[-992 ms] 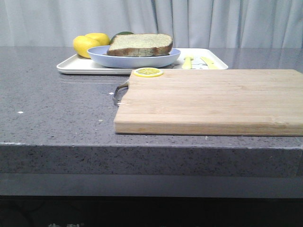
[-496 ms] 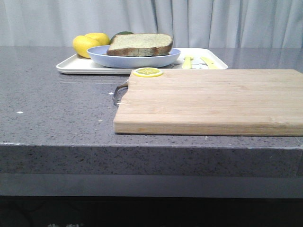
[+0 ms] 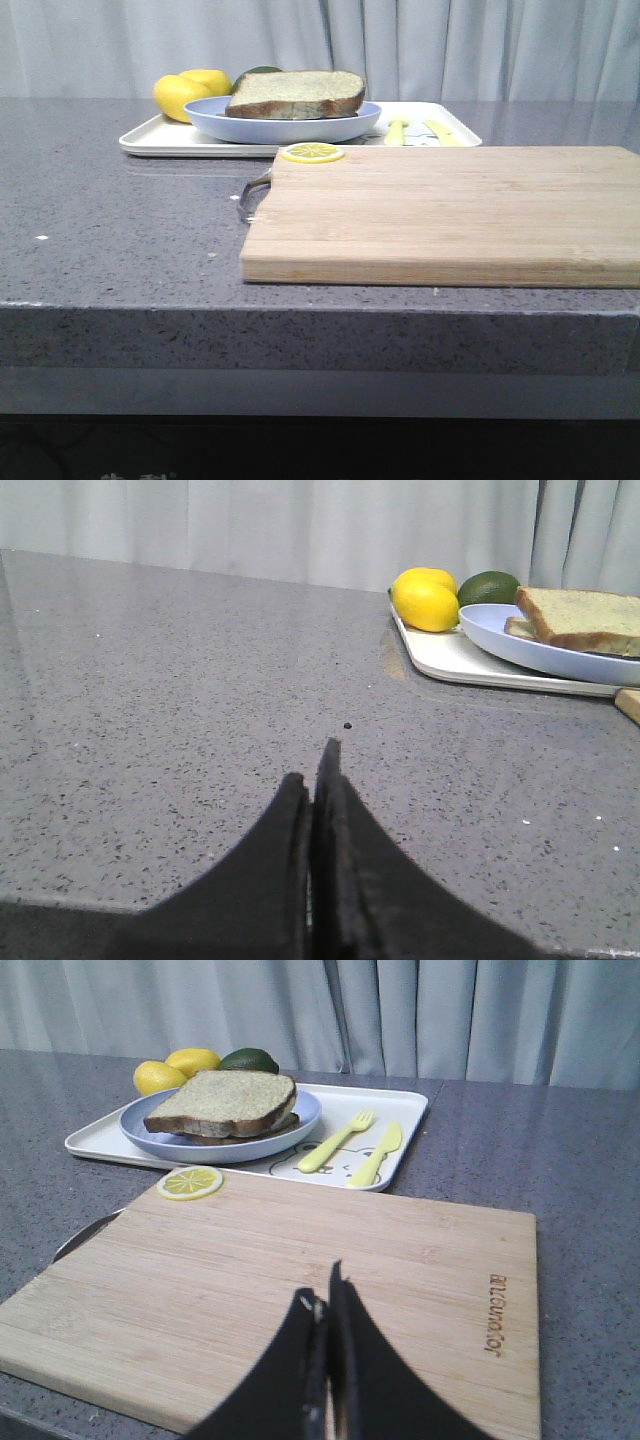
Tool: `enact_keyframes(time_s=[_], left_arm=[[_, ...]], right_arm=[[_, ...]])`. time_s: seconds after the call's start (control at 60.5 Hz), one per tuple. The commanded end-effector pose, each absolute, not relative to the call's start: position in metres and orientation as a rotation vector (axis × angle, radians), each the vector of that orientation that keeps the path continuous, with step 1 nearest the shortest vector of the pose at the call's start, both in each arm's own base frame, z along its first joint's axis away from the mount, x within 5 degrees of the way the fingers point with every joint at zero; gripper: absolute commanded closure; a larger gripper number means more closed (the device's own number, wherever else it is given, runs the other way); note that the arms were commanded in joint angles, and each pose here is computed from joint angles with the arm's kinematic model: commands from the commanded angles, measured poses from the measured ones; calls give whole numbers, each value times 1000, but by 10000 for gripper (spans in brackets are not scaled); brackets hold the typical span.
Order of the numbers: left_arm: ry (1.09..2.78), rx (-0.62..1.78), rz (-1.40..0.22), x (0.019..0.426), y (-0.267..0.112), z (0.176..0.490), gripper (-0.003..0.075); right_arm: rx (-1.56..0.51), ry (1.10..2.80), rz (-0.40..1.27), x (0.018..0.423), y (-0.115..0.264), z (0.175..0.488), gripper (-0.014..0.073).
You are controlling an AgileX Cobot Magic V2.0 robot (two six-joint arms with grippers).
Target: Place bread and move sandwich to tray
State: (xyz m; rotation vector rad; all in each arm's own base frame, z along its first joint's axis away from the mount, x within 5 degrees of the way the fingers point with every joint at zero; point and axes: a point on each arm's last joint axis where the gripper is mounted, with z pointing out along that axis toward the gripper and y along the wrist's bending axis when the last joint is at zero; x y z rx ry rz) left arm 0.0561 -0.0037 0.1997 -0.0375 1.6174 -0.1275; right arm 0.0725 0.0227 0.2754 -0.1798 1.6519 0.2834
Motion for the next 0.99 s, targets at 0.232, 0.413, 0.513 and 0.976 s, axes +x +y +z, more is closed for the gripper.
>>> enact_keyframes(time_s=[0.232,0.413,0.513,0.976], left_arm=[[1509,-39,-130,54,-3,209,741],[1509,-39,-130,54,-3,209,741],[1509,-39,-130,54,-3,209,741],[1509,-39,-130,54,-3,209,741]], right_arm=[[-155,1562,278,74,21,288,655],[-20,1511,270,73,13,267,655],[42,1492,224,68,7,248,655],[95,1593,160,55,3,196,655]])
